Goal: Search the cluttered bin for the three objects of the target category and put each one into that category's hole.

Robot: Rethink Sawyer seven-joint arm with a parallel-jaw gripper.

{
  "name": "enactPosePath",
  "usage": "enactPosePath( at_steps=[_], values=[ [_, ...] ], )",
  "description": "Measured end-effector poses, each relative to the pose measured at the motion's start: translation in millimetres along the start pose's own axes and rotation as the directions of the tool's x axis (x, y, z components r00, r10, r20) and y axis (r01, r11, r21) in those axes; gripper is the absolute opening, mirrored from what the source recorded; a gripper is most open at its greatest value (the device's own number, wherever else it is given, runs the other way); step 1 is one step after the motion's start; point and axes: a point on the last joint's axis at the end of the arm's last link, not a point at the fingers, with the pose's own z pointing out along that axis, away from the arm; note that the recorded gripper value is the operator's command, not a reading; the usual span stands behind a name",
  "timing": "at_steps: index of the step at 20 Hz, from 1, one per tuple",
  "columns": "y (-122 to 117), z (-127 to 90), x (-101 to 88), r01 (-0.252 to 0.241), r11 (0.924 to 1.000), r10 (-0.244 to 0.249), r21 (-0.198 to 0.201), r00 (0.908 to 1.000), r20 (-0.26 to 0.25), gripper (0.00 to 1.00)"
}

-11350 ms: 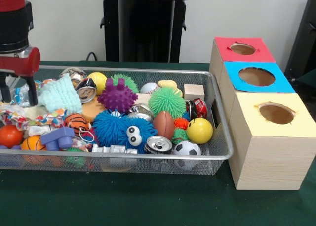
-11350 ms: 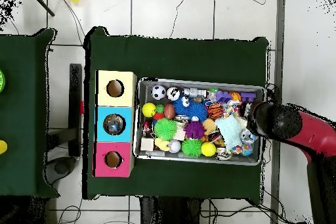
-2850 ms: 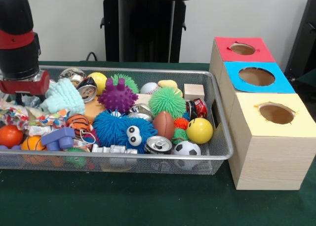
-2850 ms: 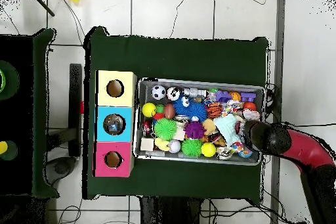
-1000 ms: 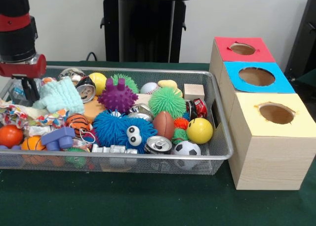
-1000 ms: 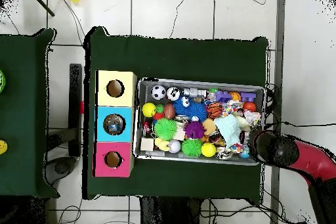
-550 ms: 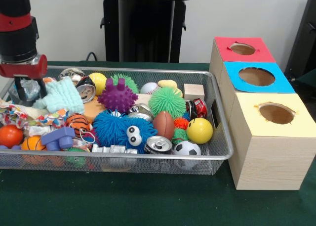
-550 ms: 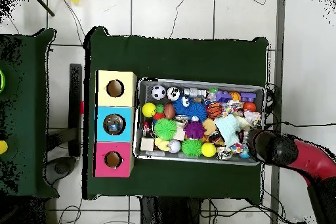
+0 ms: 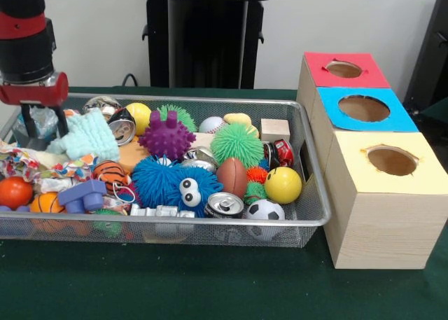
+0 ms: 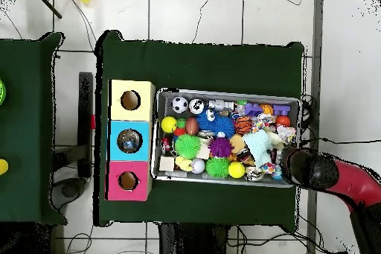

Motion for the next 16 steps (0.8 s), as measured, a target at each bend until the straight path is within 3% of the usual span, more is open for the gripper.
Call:
enactPosePath(
  at_steps=[8, 16],
  values=[
    [-6.2, -29.5, 16.4, 0.002, 0.9997, -0.001, 0.024, 1.0000, -0.002, 1.00],
    [-16.2, -34.6, 22.9, -0.016, 0.9996, 0.016, 0.025, 0.9999, 0.002, 1.00]
  ],
)
